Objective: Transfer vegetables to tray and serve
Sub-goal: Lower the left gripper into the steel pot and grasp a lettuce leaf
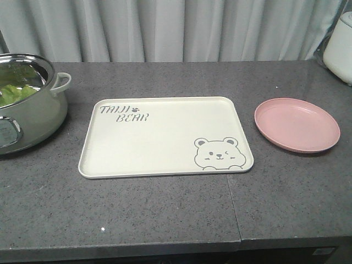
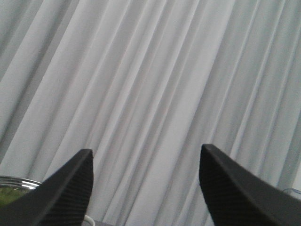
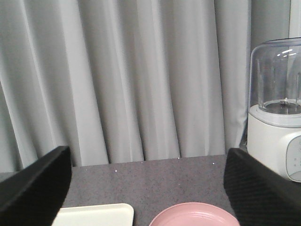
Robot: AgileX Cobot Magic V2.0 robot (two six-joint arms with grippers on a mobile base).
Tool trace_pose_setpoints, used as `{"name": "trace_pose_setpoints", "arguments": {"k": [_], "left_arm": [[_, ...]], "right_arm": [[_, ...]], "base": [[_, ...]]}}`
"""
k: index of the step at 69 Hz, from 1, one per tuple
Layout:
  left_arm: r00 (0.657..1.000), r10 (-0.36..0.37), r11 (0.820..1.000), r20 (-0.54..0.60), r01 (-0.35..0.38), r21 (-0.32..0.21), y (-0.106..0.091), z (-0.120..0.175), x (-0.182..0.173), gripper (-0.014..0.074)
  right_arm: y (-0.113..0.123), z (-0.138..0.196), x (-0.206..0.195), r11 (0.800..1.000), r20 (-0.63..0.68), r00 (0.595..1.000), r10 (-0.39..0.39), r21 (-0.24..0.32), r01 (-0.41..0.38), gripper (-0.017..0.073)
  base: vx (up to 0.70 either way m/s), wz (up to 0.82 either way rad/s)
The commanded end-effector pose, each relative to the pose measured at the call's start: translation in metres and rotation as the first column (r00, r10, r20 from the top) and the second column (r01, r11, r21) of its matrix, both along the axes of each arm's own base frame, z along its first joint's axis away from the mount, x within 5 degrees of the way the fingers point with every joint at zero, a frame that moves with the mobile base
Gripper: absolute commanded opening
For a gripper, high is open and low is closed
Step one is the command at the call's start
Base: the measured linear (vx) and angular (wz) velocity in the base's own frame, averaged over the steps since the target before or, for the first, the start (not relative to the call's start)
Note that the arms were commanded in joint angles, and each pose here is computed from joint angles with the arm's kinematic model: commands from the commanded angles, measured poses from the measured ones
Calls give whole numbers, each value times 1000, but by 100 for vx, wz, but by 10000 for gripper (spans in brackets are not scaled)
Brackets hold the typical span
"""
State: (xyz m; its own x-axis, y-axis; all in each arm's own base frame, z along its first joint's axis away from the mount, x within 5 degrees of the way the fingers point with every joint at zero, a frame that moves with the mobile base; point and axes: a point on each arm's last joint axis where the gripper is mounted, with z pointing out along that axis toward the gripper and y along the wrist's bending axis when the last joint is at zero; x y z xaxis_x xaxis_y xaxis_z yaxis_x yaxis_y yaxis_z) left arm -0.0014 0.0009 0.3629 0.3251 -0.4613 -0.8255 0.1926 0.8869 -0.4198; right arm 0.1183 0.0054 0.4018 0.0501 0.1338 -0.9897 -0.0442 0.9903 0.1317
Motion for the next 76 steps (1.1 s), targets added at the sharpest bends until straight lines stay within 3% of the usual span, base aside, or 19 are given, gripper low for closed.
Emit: {"name": "trace_pose_setpoints", "arguments": {"k": [1,3,9,12,24,27,36,42,55,61,67,76], "left_arm": [[1000,-8,1000,-28,8,-15,0,16,11,482],[993,13,1000,-118,-11,19,0,23,23,482],[976,55,994,-209,-34,102,0,40,41,482],[969,89,984,-229,-49,173,1,51,52,482],[924,157,947,-349,-40,318,0,104,111,482],[896,184,933,-404,-31,358,1,115,131,482],[820,252,913,-515,-25,406,4,141,185,482],[750,325,889,-576,-34,457,9,150,224,482],[607,415,864,-678,-28,503,15,148,298,482],[533,434,861,-726,-8,509,20,135,328,482],[452,433,872,-780,10,489,28,116,355,482],[332,380,912,-863,24,410,51,79,387,482]], "right_arm": [[0,15,-1,1000,78,997,4,-19,-2,631],[0,14,-1,1000,72,997,2,-23,0,627],[0,13,-1,1000,57,998,-1,-23,2,622],[0,12,-1,1000,55,999,-1,-23,3,619],[-1,9,-1,1000,20,1000,-8,-24,9,612],[-1,7,0,1000,-6,1000,-14,-25,14,610],[-3,-1,0,999,-89,996,-31,-34,28,603],[-4,-5,-1,998,-136,990,-41,-49,35,599],[-5,-10,-1,996,-192,980,-55,-82,40,595],[-5,-11,-1,996,-198,979,-56,-85,40,594],[-5,-11,-1,995,-201,978,-57,-88,40,594],[-5,-11,-1,994,-205,977,-58,-100,39,594]], "base": [[0,0],[0,0],[0,0],[0,0],[0,0],[0,0],[0,0],[0,0],[0,0],[0,0],[0,0],[0,0]]}}
